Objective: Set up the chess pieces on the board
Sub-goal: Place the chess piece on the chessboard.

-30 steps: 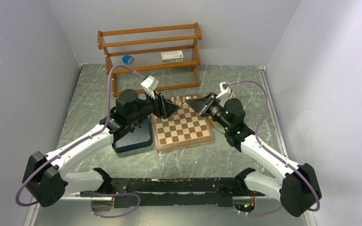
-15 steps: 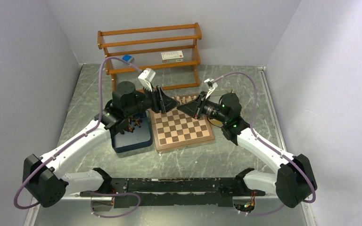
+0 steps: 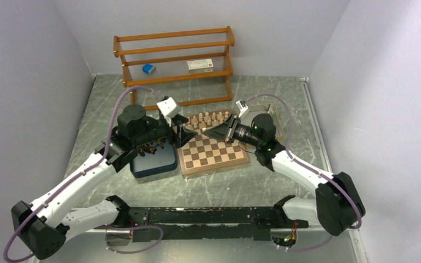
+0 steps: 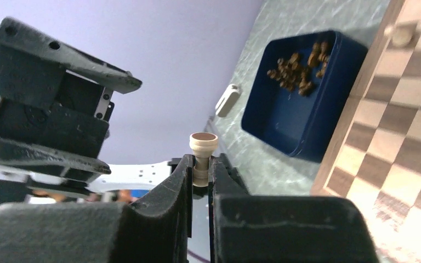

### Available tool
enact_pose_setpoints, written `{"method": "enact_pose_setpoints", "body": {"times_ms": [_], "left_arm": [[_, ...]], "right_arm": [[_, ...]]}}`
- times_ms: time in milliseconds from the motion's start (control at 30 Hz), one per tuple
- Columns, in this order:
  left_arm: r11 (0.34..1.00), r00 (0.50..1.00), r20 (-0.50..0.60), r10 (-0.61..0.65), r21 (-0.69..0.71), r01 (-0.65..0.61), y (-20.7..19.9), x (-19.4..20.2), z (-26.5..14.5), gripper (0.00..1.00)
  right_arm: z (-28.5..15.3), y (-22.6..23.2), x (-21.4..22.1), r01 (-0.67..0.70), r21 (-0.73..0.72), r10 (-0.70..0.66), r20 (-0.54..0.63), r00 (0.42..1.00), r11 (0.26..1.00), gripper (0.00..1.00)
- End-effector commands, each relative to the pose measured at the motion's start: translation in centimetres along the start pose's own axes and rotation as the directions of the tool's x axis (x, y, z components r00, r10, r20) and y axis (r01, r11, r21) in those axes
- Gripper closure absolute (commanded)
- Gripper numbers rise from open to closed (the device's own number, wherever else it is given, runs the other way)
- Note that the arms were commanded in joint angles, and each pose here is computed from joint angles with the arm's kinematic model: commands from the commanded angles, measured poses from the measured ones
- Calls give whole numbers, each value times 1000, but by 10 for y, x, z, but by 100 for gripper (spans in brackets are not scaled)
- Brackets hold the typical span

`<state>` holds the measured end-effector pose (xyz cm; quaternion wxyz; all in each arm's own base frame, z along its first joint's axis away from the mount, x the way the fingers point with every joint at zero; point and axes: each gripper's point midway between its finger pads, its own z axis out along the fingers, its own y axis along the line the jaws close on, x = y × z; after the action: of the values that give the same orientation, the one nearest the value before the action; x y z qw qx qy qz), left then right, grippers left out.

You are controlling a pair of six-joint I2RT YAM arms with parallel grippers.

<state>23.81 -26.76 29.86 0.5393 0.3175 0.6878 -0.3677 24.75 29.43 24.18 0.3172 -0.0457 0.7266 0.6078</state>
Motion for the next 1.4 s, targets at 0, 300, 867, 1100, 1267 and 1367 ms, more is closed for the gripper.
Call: {"method": "enact_pose_setpoints", "body": {"times_ms": [0,300,867,1100,1267,1367], "left_arm": [[903,920,27,391,184,-389,-12,11,3,29],[509,576,110,810,357,-784,-11,69,-4,29],[294,405,193,894,431,-853,-14,83,20,35],[262,396,197,897,484,-835,-20,96,27,40],[263,409,201,890,507,-821,-21,103,28,46],[261,406,197,892,509,-820,-20,104,28,48]], "right_arm": [[-1,19,-4,-267,-117,270,15,963,957,96],[0,-22,51,-250,52,254,-303,919,967,92],[-6,-20,67,-210,10,194,-428,883,978,92],[-1,-20,60,-199,23,190,-412,891,980,90],[2,-16,56,-205,13,192,-402,895,979,90],[3,-17,55,-211,15,200,-397,896,977,90]]}}
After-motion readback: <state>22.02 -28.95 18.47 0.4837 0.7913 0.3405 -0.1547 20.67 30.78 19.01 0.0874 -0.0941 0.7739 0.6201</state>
